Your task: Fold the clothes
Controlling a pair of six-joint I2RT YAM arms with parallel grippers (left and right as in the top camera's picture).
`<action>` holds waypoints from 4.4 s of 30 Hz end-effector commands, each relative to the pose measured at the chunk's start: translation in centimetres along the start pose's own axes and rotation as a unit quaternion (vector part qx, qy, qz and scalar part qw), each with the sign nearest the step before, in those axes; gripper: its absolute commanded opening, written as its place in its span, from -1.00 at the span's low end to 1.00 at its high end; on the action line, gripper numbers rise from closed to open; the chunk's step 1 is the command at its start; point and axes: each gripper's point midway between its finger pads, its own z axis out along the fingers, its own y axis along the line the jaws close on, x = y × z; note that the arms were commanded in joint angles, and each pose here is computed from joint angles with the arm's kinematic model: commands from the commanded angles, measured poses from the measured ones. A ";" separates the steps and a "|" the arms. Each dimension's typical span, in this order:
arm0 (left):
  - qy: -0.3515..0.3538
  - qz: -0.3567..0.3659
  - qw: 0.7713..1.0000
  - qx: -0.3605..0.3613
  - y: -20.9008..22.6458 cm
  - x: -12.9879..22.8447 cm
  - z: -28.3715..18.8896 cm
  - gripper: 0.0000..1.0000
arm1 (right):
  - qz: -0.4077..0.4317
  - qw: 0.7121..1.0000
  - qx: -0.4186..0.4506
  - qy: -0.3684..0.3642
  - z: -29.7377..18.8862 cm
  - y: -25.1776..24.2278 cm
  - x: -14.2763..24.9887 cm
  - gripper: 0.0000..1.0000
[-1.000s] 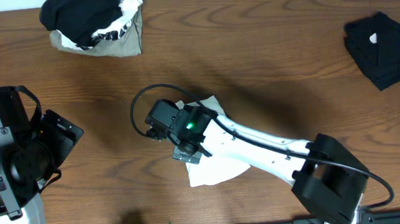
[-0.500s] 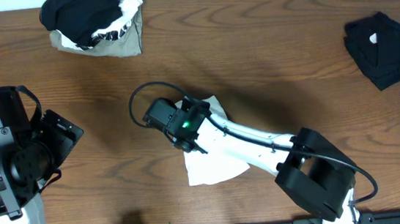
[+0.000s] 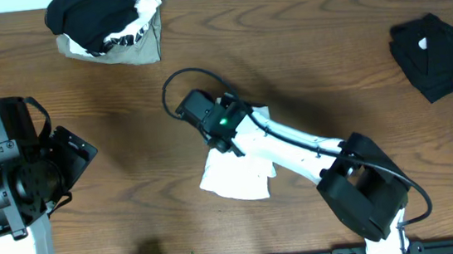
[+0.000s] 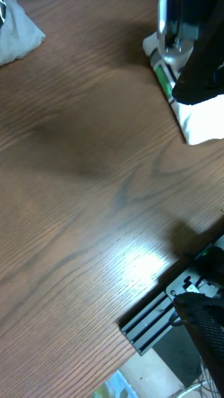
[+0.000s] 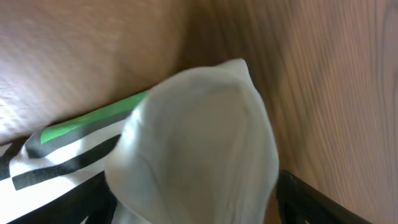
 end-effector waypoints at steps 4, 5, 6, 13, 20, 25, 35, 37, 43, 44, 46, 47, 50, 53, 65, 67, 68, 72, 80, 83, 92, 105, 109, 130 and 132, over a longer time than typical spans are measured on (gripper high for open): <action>0.006 0.006 1.000 -0.016 0.1 -0.3 0.8 0.96 | 0.057 0.998 0.020 -0.001 -0.2 -1.5 -0.5 0.57; 0.007 0.006 1.000 -0.017 0.1 -0.3 0.8 0.96 | 0.068 0.997 0.025 0.000 -0.4 -1.8 -0.5 0.58; 0.007 0.006 1.000 -0.018 0.1 -0.3 0.8 0.96 | 0.081 0.996 0.033 0.002 -0.6 -2.2 -0.5 0.59; 0.008 0.007 1.000 -0.018 0.0 -0.4 0.9 0.96 | 0.183 0.982 0.048 0.028 -2.7 -3.9 -0.2 0.68; 0.008 0.007 1.000 -0.018 0.0 -0.4 0.9 0.96 | 0.159 0.984 -0.065 0.053 -1.9 -0.1 0.9 0.63; 0.009 0.009 1.000 -0.019 0.1 -0.3 0.9 0.96 | 0.157 0.983 -0.065 0.069 -0.7 0.5 2.5 0.64; 0.009 0.008 1.000 -0.019 0.1 -0.3 0.9 0.96 | 0.194 0.976 -0.057 0.078 0.5 -1.0 3.5 0.48; 0.009 0.008 1.000 -0.019 0.1 -0.3 0.9 0.96 | 0.209 0.973 -0.055 0.076 0.7 -1.4 3.5 0.35; 0.009 0.008 1.000 -0.018 0.1 -0.3 0.9 0.96 | 0.231 0.968 -0.050 0.080 1.0 -2.3 3.8 -0.04; 0.009 0.008 1.000 -0.018 0.1 -0.3 0.9 0.96 | 0.237 0.967 -0.049 0.081 1.1 -2.4 3.9 -0.09; 0.009 0.008 1.000 -0.019 0.1 -0.3 0.9 0.96 | 0.254 0.963 -0.047 0.082 1.2 -2.7 4.0 -0.19; 0.009 0.008 1.000 -0.019 0.1 -0.3 0.9 0.96 | 0.260 0.961 -0.046 0.082 1.2 -2.8 4.0 -0.29; 0.009 0.008 1.000 -0.019 0.1 -0.3 0.9 0.96 | 0.266 0.959 -0.044 0.084 1.4 -3.2 4.2 -0.57; 0.009 0.008 1.000 -0.019 0.1 -0.3 0.9 0.96 | 0.282 0.955 -0.034 0.089 1.4 -3.8 4.6 -0.58; 0.009 0.008 1.000 -0.018 0.1 -0.3 0.9 0.96 | 0.392 0.910 -0.049 0.127 1.2 -6.7 7.4 -0.81; 0.009 0.008 1.000 -0.018 0.1 -0.3 0.9 0.96 | 0.417 0.896 -0.047 0.141 1.3 -7.1 8.2 -0.80; 0.009 0.008 1.000 -0.018 0.1 -0.3 0.9 0.96 | 0.422 0.894 -0.050 0.144 1.4 -7.2 8.4 -0.80; 0.009 0.008 1.000 -0.018 0.1 -0.3 0.9 0.96 | 0.455 0.873 -0.048 0.170 1.4 -7.7 10.0 -0.75; 0.009 0.009 1.000 -0.019 0.1 -0.3 0.9 0.96 | 0.529 0.821 -0.013 0.215 0.7 -9.5 13.3 -0.79; 0.009 0.009 1.000 -0.019 0.1 -0.3 0.9 0.96 | 0.538 0.814 0.010 0.221 0.1 -10.8 14.5 -0.69; 0.009 0.009 1.000 -0.019 0.1 -0.3 0.9 0.96 | 0.572 0.780 0.046 0.249 -1.7 -13.2 17.9 -0.25; 0.009 0.010 1.000 -0.018 0.1 -0.3 0.9 0.96 | 0.575 0.742 0.013 0.345 -4.3 -11.4 21.9 -0.24; 0.009 0.010 1.000 -0.019 0.1 -0.3 0.9 0.96 | 0.576 0.759 -0.076 0.294 -4.8 -10.6 18.8 -0.22; 0.017 0.017 0.999 -0.024 0.4 0.0 0.9 0.96 | 0.586 0.751 -0.160 0.258 -5.4 -0.9 13.2 -0.22; 0.015 0.017 0.999 -0.023 0.3 0.0 0.9 0.96 | 0.588 0.747 -0.167 0.263 -5.3 -0.4 13.3 -0.24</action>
